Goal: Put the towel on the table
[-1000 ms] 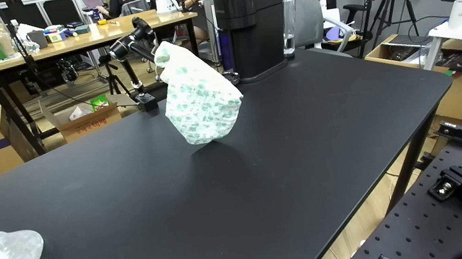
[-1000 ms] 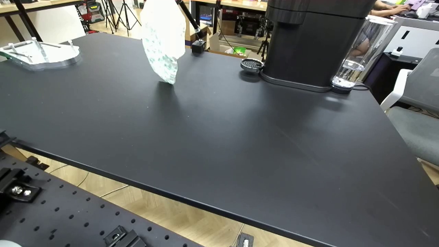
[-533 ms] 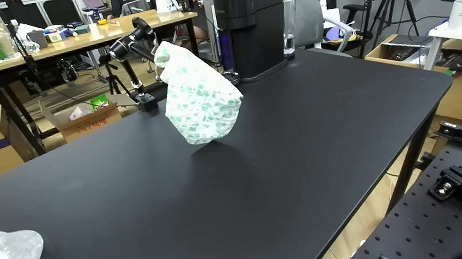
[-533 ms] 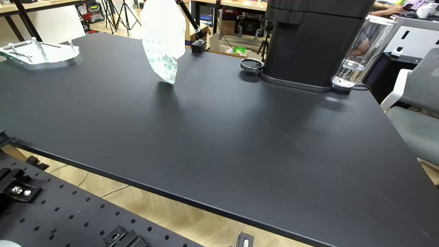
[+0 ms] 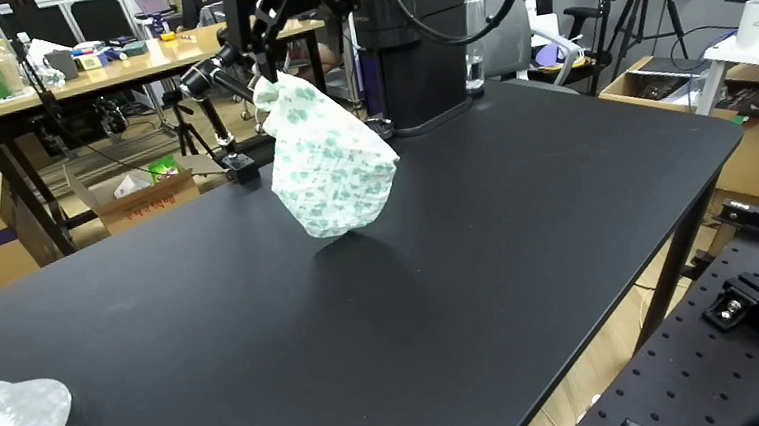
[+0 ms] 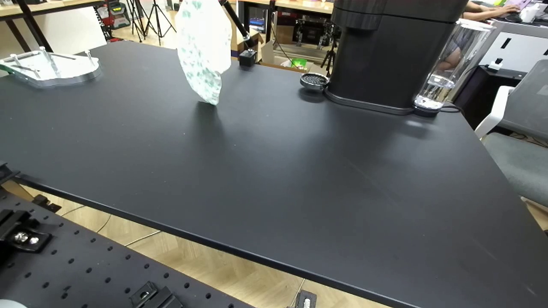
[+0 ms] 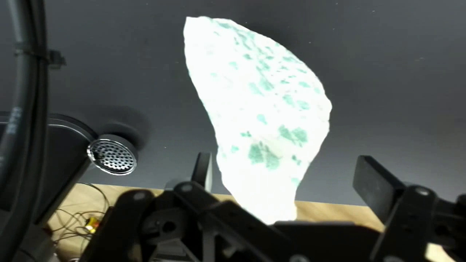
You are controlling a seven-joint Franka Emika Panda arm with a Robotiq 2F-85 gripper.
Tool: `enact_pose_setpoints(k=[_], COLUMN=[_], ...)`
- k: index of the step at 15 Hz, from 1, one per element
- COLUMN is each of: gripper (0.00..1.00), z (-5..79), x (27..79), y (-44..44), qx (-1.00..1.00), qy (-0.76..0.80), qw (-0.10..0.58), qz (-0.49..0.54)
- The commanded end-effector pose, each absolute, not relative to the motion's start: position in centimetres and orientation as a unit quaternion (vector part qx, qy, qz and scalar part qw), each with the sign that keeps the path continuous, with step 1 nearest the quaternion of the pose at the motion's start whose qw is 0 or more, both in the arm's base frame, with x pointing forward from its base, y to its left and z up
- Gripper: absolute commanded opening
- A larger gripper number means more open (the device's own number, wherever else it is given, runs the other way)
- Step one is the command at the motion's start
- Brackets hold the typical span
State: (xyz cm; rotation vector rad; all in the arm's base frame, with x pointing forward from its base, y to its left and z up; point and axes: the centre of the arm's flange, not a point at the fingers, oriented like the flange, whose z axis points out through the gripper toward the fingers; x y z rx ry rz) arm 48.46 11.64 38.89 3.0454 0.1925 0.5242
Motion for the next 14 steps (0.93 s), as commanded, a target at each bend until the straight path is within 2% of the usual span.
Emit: enact_pose_setpoints(k=[1, 7, 13, 14], gripper=[1.00, 1.00, 1.00, 0.96], z=[40.1, 40.2, 38.5, 38.3], x=[51.0, 53.5, 55.1, 55.4], y=[12.8, 11.9, 10.5, 10.5], qx=[0.978, 0.966, 0.965, 0.965], qy=[0.140, 0.213, 0.222, 0.223], qw=[0.026, 0.049, 0.040, 0.037], qz=[0.151, 0.138, 0.130, 0.132])
